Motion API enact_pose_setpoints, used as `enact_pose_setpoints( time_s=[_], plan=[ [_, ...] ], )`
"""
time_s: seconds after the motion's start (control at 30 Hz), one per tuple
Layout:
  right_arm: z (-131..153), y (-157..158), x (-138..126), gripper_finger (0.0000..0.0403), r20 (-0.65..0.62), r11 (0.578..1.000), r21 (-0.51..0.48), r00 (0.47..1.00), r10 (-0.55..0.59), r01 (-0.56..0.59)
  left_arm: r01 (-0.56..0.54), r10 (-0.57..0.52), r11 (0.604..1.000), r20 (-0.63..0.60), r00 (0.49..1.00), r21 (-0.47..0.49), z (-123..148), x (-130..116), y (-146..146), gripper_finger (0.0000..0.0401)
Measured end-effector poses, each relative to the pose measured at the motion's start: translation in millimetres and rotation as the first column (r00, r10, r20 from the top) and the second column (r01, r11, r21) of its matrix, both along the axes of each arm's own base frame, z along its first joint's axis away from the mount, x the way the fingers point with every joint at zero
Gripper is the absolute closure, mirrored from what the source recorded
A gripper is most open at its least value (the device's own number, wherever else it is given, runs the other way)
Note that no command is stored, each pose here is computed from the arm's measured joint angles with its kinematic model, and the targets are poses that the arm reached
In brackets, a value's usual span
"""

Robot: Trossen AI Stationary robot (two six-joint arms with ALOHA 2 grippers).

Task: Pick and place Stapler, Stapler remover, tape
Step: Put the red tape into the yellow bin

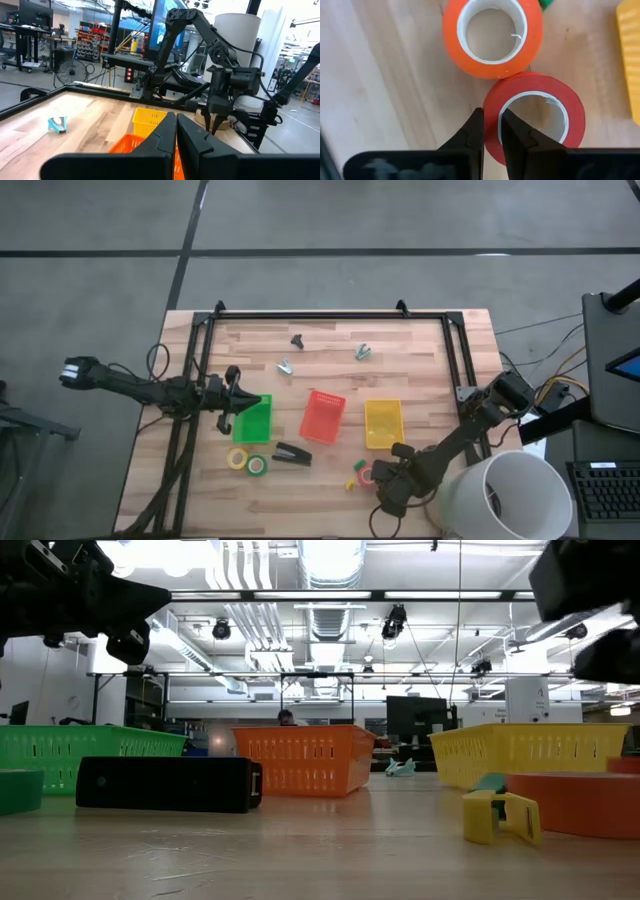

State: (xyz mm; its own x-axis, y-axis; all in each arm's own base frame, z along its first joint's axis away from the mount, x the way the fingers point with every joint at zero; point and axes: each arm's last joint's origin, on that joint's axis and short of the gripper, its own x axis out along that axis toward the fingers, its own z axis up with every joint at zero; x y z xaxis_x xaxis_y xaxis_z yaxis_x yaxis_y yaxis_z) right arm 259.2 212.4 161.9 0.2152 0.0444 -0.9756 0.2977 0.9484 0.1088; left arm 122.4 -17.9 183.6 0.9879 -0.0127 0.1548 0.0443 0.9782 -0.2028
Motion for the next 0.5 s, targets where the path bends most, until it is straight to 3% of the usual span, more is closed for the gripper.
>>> enact_pose_setpoints(
  time_s=[0.33, 0.5],
  plan=[
    [30.9, -2.2, 17.2, 0.0362, 0.075, 0.999, 0.029, 0.996, 0.04, -0.043, 0.0, 0.0, 1.0, -0.001, 1.0, 0.0, -0.1, 0.0, 0.0, 0.0385],
    [45.2, -4.1, 21.3, 0.0361, 0.074, 0.998, -0.006, 0.995, 0.059, -0.058, 0.0, 0.0, 1.0, 0.0, 1.0, 0.0, 0.0, 0.0, 0.0, 0.0385]
  ],
)
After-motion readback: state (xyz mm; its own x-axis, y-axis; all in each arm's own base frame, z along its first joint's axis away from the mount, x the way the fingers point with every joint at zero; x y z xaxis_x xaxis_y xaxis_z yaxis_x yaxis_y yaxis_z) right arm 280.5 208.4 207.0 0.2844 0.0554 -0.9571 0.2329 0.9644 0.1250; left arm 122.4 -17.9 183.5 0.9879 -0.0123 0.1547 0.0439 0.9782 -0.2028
